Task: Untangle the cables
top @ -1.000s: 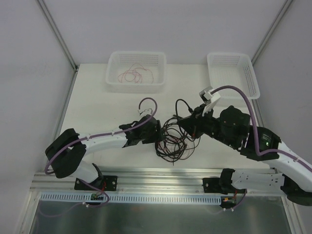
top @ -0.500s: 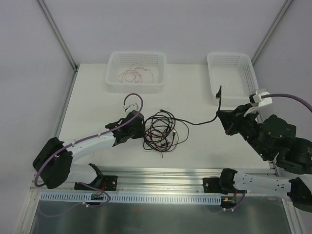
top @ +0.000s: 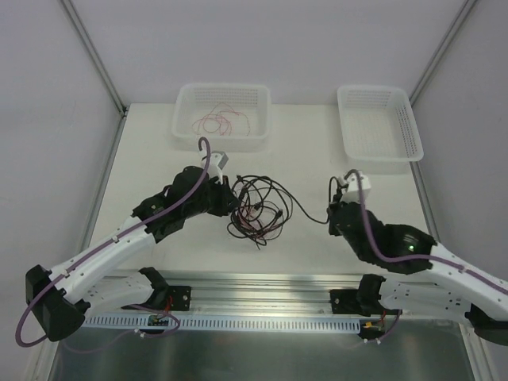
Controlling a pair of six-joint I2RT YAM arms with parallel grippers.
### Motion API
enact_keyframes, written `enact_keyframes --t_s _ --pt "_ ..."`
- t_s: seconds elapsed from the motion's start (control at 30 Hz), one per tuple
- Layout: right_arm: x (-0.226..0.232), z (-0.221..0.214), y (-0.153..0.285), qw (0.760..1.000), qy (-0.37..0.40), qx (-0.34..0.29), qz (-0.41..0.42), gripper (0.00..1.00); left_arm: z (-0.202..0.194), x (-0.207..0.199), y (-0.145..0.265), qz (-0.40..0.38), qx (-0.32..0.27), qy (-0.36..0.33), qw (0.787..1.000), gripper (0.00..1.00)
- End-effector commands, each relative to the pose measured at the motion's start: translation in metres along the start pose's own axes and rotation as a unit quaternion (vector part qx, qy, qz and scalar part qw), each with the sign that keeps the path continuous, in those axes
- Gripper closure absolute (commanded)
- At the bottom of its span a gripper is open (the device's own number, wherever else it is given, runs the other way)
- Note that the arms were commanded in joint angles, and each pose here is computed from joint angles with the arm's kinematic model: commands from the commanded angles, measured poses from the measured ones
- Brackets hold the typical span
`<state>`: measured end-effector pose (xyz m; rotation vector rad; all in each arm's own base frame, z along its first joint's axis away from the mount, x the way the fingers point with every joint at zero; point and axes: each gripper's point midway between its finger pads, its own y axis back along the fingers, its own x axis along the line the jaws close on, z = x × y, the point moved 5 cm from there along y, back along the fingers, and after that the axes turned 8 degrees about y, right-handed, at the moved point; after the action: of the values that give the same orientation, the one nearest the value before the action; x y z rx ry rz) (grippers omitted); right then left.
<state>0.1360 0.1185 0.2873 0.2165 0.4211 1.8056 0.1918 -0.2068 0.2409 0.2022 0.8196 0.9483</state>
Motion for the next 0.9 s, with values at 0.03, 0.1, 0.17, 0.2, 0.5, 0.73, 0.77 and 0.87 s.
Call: enact_keyframes --t_s 0.03,0.1,0.17,0.2,0.5,0.73,0.77,0.87 --pt "0.031 -0.052 -0.032 0.997 -0.037 0.069 0.012 0.99 -0.036 0.010 -0.004 -0.021 0.074 -0.012 0.997 1.00" --pt "0.039 -0.081 -0.047 0.993 -0.033 0.110 0.014 0.89 -0.043 0.014 -0.005 -0.018 0.082 -0.006 0.996 1.00" --pt "0.045 -0.099 -0.057 0.988 -0.026 0.154 0.021 0.72 -0.056 0.023 -0.009 -0.005 0.095 0.009 0.995 1.00" --pt "0.048 -0.101 -0.058 0.986 -0.025 0.162 0.022 0.68 -0.060 0.025 -0.011 0.000 0.100 0.016 0.995 1.00" --pt "0.106 -0.047 -0.048 0.978 -0.086 0.111 0.155 0.37 -0.121 0.038 -0.028 0.044 0.156 0.105 0.981 1.00" --pt "0.166 -0.023 -0.058 0.966 -0.099 0.080 0.223 0.38 -0.133 0.028 -0.036 0.051 0.156 0.098 0.982 1.00" --pt "0.171 -0.024 -0.061 0.966 -0.091 0.080 0.230 0.38 -0.132 0.029 -0.037 0.056 0.147 0.097 0.983 1.00" --pt "0.190 -0.033 -0.073 0.961 -0.065 0.098 0.249 0.42 -0.133 0.030 -0.038 0.060 0.144 0.099 0.983 1.00"
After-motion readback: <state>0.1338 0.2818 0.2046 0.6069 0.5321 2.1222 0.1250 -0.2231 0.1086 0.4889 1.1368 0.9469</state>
